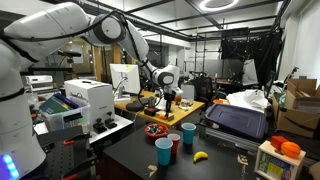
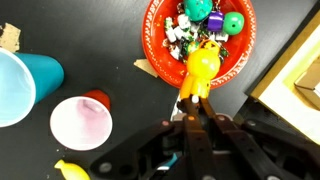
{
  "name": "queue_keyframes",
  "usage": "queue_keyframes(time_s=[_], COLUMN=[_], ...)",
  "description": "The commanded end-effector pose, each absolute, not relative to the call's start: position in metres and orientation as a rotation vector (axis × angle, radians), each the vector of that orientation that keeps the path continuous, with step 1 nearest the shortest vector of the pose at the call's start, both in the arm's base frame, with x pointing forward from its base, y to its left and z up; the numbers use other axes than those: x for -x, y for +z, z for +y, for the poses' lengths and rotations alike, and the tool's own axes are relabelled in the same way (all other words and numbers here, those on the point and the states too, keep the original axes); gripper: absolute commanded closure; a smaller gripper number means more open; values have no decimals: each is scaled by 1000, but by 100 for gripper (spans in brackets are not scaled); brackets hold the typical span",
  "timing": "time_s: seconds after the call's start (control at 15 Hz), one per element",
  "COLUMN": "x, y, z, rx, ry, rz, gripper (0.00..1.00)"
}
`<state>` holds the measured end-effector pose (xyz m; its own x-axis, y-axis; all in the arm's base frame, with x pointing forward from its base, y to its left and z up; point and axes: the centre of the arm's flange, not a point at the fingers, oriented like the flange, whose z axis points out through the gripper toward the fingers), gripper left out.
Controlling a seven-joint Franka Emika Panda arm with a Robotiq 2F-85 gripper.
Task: Put some of the things in the bowl into the blue cup at the back of the line of cups
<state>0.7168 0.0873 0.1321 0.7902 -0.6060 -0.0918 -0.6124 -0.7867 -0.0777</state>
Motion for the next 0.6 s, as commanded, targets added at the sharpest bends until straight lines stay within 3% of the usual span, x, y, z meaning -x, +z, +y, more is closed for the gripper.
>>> queue_keyframes(time_s=[0.0, 0.53], x=[-712, -746], y=[174, 175], z=[68, 23], rx=[2830, 2826], ry=[-6, -243], rz=[1038, 1226], gripper=[98, 98])
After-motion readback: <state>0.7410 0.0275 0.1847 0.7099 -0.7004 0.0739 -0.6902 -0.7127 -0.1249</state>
